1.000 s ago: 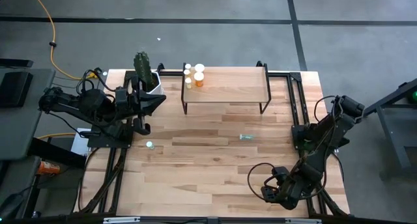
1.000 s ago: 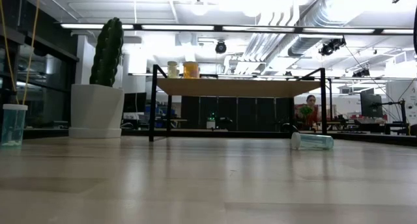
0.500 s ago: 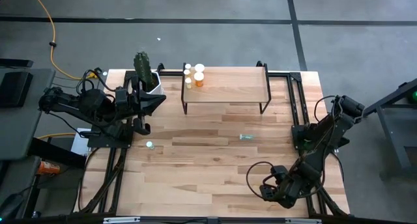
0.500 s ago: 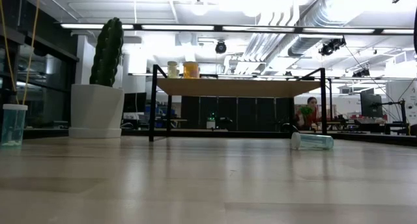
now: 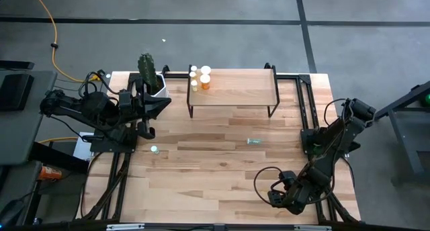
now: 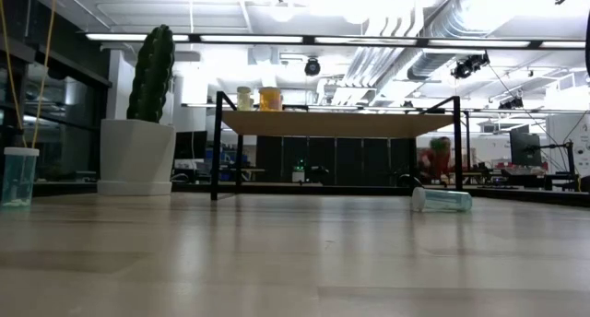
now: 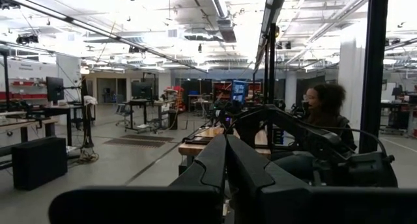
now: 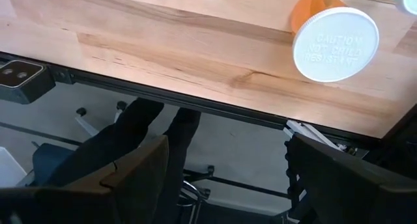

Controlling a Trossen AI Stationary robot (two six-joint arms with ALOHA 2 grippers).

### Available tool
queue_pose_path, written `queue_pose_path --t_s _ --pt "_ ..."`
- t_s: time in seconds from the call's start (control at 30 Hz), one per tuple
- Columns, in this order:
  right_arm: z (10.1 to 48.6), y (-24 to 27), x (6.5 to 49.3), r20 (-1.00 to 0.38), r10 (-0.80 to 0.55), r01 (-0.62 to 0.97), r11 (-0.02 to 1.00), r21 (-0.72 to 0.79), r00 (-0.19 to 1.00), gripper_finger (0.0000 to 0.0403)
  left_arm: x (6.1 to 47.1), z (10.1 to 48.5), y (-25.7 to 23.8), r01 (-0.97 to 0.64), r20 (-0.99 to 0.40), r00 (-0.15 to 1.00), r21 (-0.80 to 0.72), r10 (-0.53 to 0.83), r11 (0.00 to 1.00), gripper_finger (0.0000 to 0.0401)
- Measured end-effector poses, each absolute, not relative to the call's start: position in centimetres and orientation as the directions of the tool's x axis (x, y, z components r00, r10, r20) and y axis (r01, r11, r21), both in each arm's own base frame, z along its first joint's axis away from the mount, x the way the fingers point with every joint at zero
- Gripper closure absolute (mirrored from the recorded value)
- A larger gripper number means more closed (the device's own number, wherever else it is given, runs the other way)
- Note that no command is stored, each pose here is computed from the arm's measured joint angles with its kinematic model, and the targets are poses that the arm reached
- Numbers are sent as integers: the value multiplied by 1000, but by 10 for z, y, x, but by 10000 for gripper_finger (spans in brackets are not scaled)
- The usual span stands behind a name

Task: Pick and place medicine bottles onto shelf by color
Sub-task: Align the orange pill bottle with the other yellow pill bottles on the shelf

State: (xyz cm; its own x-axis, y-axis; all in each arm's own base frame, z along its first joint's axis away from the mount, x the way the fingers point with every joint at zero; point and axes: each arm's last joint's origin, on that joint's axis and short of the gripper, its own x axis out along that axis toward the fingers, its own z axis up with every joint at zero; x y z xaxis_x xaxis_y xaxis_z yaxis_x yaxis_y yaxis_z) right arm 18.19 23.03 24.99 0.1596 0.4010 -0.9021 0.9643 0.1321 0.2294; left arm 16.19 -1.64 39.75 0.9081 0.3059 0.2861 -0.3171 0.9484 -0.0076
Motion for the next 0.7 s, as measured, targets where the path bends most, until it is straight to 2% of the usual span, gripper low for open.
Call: queue_pose_path --t_s 0.33,0.7 --pt "250 229 183 -901 404 966 127 225 157 89 162 397 -16 -317 286 908 -8 306 948 398" --pt "241 233 185 -907 409 979 125 163 99 89 162 397 -16 -318 282 909 -3 306 948 398"
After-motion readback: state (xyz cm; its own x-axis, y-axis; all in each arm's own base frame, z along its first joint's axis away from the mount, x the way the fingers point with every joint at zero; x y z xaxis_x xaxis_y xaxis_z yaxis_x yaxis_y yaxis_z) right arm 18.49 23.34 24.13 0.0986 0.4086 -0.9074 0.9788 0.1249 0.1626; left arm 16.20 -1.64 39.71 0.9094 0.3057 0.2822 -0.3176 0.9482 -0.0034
